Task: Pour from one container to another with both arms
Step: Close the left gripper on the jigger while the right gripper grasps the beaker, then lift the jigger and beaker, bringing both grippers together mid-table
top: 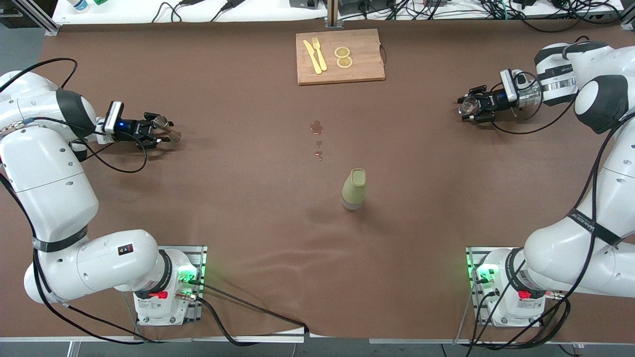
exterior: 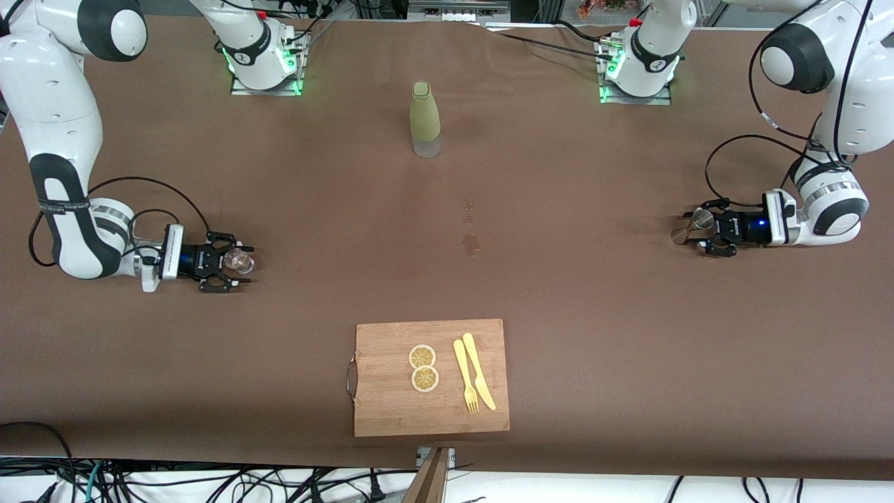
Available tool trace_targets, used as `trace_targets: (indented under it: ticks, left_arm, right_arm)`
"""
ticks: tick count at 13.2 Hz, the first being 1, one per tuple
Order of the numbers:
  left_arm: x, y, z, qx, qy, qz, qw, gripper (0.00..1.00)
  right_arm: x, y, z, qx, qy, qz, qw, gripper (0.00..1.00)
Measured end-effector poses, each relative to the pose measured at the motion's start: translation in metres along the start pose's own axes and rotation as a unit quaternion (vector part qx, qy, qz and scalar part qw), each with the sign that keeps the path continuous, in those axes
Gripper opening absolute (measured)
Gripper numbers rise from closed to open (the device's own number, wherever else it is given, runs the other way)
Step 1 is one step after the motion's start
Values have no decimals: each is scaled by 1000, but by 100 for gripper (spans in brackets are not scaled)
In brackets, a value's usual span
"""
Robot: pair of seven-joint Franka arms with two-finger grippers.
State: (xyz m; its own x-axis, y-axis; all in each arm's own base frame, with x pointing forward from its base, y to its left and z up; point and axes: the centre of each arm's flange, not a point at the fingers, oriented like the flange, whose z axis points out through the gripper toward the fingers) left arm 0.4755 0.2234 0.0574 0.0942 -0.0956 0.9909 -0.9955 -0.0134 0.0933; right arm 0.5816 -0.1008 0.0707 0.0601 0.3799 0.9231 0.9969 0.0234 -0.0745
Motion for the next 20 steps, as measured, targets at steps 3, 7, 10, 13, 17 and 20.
trace_targets:
  ticks: [3,7,10,13,17,20]
  left_arm:
    - [1,-1,0,-1,0,2,1000,52]
    - [1,-2,0,-1,0,3,1000,21]
    - [2,-7,5,-5,-1,7,1000,21]
    - [9,-27,37,-19,21,22,999,21]
    - [29,-76,142,-46,40,53,997,21]
    - [41,-98,231,-61,35,65,995,21]
  right_arm:
    - [0,0,2,0,2,0,1000,49]
    - [-4,-1,6,3,5,4,1000,15]
    - [-2,-2,13,11,17,4,1000,15]
    - [1,-3,21,19,27,9,999,15]
    - [14,2,46,36,48,27,998,15]
    - [35,9,77,56,68,43,995,15]
